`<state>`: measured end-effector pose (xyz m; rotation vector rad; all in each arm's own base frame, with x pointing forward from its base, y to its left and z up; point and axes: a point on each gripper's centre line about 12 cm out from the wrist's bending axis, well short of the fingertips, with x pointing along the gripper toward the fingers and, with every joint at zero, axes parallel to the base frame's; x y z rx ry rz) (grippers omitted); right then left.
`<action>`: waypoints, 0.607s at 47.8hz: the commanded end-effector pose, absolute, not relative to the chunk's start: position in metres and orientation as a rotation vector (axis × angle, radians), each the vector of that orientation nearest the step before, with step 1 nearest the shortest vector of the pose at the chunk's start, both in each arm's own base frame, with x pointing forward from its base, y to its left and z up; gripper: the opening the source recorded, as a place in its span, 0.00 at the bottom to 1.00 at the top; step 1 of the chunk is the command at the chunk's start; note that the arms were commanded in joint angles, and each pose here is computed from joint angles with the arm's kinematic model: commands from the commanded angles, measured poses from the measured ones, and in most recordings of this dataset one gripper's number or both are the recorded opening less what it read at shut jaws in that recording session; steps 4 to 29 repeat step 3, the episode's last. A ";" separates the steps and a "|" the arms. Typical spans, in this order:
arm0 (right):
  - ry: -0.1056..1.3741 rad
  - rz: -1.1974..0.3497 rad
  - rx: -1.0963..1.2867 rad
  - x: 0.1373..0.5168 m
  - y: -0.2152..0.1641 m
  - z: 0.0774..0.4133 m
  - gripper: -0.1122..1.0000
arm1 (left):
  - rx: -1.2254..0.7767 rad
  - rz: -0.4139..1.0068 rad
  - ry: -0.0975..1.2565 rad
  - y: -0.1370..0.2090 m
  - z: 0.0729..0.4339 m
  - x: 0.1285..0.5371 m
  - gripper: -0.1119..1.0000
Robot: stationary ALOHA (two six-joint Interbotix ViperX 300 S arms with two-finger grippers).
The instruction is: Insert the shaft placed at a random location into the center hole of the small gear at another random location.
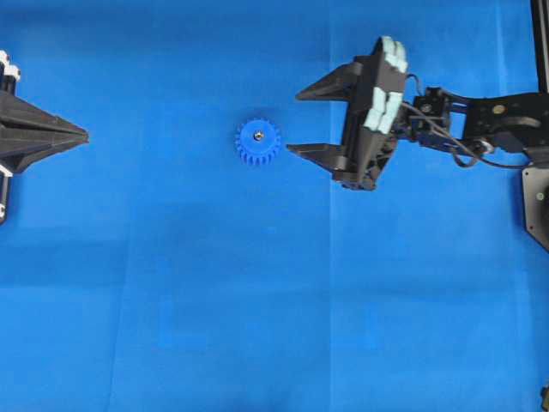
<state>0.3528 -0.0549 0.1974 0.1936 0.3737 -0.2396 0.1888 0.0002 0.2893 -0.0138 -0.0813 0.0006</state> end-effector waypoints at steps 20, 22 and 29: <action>0.339 -0.235 0.191 0.346 -0.053 0.209 0.83 | -0.014 0.000 -0.100 0.000 0.294 0.190 0.10; 0.339 -0.235 0.191 0.346 -0.053 0.209 0.83 | -0.014 0.000 -0.100 0.000 0.294 0.190 0.10; 0.339 -0.235 0.191 0.346 -0.053 0.209 0.83 | -0.014 0.000 -0.100 0.000 0.294 0.190 0.10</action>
